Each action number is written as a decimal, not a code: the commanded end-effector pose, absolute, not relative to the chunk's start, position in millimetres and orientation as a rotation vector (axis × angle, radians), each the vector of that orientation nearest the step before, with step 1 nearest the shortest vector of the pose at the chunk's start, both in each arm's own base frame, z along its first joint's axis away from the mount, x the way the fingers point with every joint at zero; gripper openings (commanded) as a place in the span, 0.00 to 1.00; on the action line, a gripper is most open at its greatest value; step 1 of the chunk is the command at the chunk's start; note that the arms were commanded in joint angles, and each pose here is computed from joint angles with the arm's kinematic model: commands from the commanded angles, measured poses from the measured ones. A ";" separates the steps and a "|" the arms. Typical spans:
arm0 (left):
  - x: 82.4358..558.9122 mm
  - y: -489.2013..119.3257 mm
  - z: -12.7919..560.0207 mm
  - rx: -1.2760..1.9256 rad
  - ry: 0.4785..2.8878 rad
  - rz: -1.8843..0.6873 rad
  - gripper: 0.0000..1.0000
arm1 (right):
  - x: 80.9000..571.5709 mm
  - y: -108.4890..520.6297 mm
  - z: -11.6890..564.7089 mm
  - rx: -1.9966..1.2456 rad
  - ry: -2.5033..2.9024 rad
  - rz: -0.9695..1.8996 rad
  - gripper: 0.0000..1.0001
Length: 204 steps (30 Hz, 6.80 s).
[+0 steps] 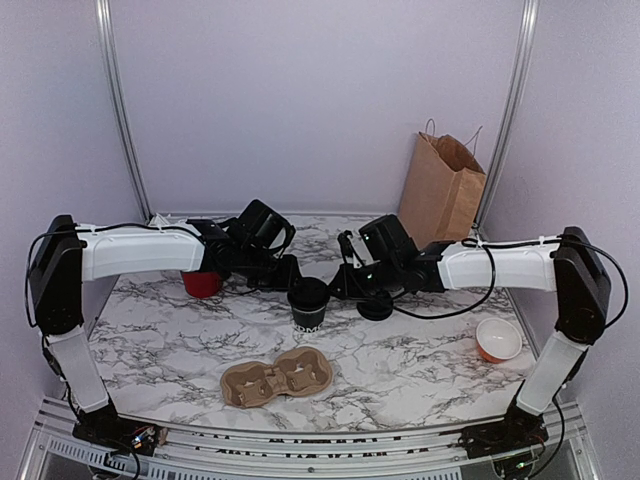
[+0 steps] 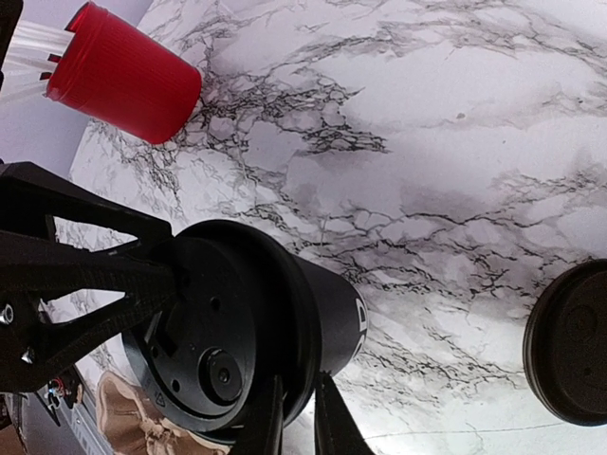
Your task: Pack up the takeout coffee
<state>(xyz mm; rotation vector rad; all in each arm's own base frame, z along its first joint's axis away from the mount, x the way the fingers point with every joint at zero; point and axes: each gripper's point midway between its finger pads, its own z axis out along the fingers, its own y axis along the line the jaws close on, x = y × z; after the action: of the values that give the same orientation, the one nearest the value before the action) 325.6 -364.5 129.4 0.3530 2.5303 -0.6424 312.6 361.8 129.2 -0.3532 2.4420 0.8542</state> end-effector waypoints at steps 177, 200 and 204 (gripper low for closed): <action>301.9 -353.1 144.9 0.320 2.528 -0.820 0.15 | 305.5 391.6 152.5 -0.560 2.385 0.756 0.16; 294.1 -356.1 137.8 0.342 2.557 -0.819 0.18 | 317.6 371.7 150.0 -0.525 2.403 0.599 0.22; 293.9 -357.0 138.2 0.343 2.556 -0.821 0.18 | 317.8 374.5 163.1 -0.529 2.369 0.627 0.23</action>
<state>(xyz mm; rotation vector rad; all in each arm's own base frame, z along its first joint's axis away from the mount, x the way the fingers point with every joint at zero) 296.3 -353.4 133.4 0.3293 2.5669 -0.8023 311.2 372.4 144.2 -0.5338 2.4137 0.6181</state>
